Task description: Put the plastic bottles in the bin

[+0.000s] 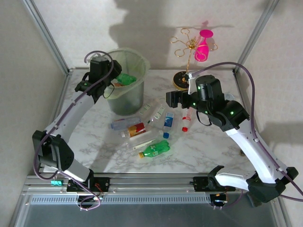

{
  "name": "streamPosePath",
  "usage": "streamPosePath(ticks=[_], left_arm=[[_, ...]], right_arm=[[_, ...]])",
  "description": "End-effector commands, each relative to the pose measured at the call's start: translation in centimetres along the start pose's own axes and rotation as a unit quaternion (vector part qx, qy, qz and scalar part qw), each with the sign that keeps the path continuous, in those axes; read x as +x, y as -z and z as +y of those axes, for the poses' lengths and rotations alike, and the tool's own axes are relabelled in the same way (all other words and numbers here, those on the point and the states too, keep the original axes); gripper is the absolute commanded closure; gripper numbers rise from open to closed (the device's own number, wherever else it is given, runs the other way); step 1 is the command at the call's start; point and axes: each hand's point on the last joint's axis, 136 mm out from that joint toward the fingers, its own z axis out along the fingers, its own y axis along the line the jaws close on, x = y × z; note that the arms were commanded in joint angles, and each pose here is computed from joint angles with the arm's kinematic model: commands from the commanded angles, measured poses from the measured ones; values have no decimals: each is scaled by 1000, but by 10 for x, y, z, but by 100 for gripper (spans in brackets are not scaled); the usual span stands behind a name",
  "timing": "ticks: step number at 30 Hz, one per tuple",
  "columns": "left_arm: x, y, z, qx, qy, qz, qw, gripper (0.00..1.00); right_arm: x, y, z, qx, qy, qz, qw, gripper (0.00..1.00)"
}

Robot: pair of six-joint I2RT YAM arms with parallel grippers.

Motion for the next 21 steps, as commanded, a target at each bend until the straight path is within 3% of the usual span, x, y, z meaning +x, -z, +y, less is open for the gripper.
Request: streamPosePath(ticks=[1,5,14,21], left_arm=[[-14,14,-5,26,-3,-29,999,32],[-6,16,-7,37,3,-12,999,32],[-27,55,-15,63,19,-40,997,32],[-43,101,-22,93,16,-62,994,32]], right_arm=[[-13,4,0,8,10,-17,1000,1],[-17,2,0,12,6,-23,1000,2],[-21,-2,-13,48,-17,-22,998,1],[18,-40,-64,116,-81,61,988,1]])
